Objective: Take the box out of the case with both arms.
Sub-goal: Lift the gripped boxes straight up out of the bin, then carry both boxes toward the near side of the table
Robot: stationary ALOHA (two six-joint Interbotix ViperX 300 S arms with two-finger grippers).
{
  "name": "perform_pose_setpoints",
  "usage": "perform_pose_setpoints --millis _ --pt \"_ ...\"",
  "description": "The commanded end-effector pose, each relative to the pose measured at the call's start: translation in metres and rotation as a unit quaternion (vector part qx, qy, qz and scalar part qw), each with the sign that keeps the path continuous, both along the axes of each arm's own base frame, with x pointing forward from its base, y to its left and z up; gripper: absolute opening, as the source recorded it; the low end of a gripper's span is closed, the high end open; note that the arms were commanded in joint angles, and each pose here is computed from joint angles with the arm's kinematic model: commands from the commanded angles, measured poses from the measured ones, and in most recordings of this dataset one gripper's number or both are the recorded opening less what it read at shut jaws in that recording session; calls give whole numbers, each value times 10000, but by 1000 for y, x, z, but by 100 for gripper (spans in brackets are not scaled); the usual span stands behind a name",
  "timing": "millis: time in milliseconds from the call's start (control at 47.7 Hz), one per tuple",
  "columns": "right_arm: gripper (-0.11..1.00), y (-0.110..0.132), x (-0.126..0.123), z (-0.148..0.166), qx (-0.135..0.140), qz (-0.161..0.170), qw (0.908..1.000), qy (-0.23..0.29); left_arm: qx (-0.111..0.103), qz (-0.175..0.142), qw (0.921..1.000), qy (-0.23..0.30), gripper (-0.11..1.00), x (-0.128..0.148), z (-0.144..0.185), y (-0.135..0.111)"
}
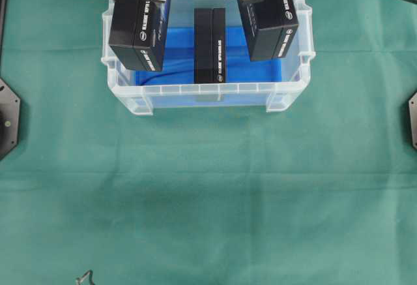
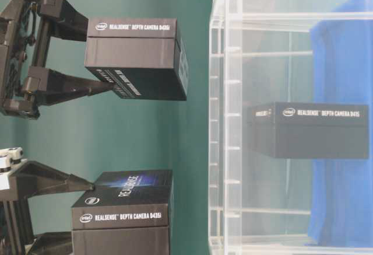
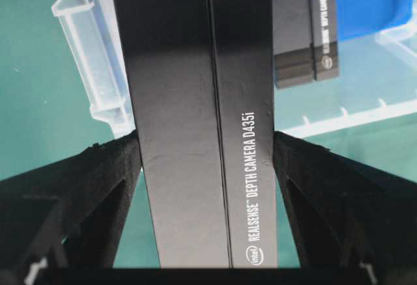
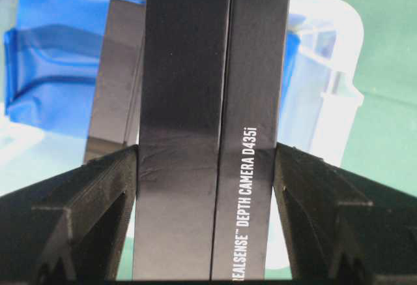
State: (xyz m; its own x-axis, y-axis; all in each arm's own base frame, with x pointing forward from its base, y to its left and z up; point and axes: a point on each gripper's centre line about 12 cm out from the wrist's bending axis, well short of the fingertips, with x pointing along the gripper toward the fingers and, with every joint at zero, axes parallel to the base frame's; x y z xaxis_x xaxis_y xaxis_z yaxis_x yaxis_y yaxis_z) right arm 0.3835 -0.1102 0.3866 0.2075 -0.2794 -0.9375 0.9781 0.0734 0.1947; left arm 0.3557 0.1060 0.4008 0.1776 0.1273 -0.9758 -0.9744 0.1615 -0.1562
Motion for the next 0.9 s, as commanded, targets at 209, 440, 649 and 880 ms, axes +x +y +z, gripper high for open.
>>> perform_pose_setpoints --millis 209,440,649,880 --pt "67 3 -10 25 -91 15 9994 -326 112 16 9997 -216 64 -5 15 0" --pt "67 5 -9 25 -83 9 9994 -335 126 21 9997 -212 64 -6 15 0" --pt "67 16 -8 25 -27 4 9995 -312 115 -56 9997 -210 64 -4 15 -8" --pt "67 40 -8 23 75 61 9998 -166 46 -115 9997 -212 64 0 15 -31"
